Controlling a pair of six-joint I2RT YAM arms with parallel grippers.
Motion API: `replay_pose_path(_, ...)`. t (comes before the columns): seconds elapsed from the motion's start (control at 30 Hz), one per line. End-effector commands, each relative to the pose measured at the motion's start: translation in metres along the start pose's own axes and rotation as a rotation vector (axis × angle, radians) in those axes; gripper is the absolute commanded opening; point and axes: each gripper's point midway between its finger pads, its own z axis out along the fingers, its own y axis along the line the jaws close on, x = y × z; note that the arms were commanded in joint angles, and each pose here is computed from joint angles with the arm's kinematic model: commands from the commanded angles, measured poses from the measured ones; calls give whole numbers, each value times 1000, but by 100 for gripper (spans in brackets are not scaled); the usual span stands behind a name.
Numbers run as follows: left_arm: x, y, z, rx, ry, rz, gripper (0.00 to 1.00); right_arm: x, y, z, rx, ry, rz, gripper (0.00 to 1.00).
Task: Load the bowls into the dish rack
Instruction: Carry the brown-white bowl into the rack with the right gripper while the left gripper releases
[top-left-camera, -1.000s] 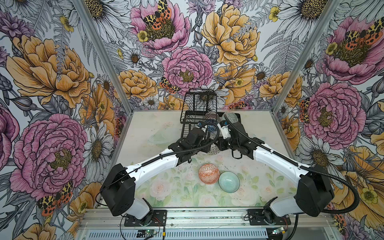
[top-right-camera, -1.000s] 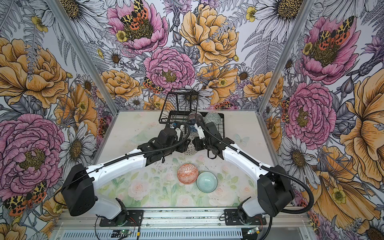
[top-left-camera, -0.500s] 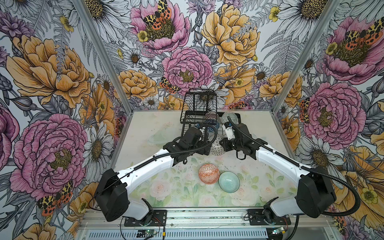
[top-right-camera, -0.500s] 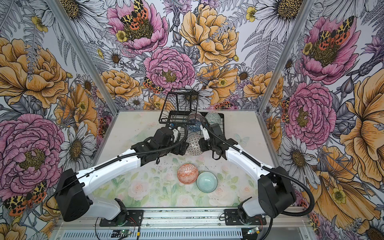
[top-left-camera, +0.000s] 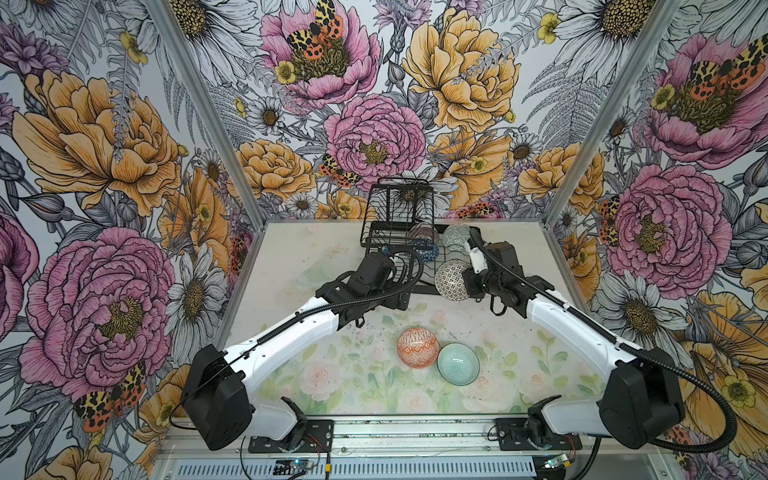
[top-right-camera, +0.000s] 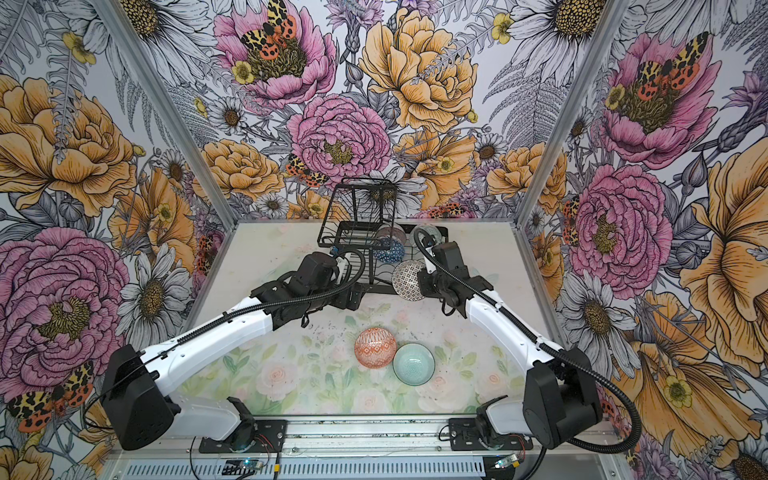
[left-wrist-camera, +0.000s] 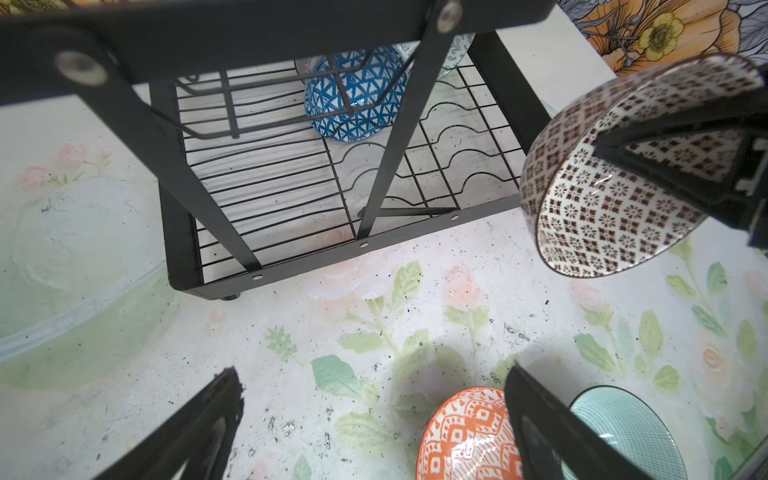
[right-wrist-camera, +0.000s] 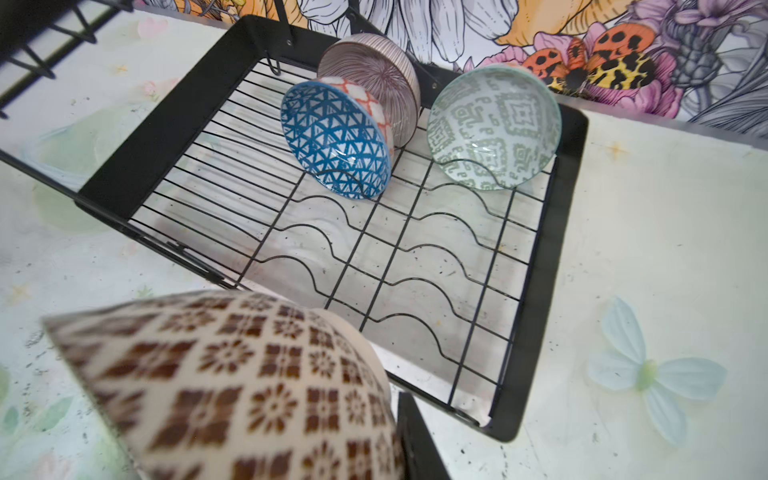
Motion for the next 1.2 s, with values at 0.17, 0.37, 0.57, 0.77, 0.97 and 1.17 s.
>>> replay_pose_path(0.17,-4,2,-6,13,-2,23,99,-62,-35,-12,173,-140,-155,0)
replay_pose_path(0.37,-5,3,-6,17,-1,24,99,-74,-47,2,223,-159,-244,0)
replay_pose_path(0.57,-6,4,-7,18,-2,24,99,-78,-60,18,282,-165,-311,0)
replay_pose_path(0.77,-7,3,-6,23,3,27,99,-88,-69,25,336,-189,-366,0)
replay_pose_path(0.97,-6,4,-3,21,12,32,99,-94,-71,33,369,-232,-483,0)
replay_pose_path(1.17,-5,4,0,22,22,32,99,-98,-70,43,388,-261,-579,0)
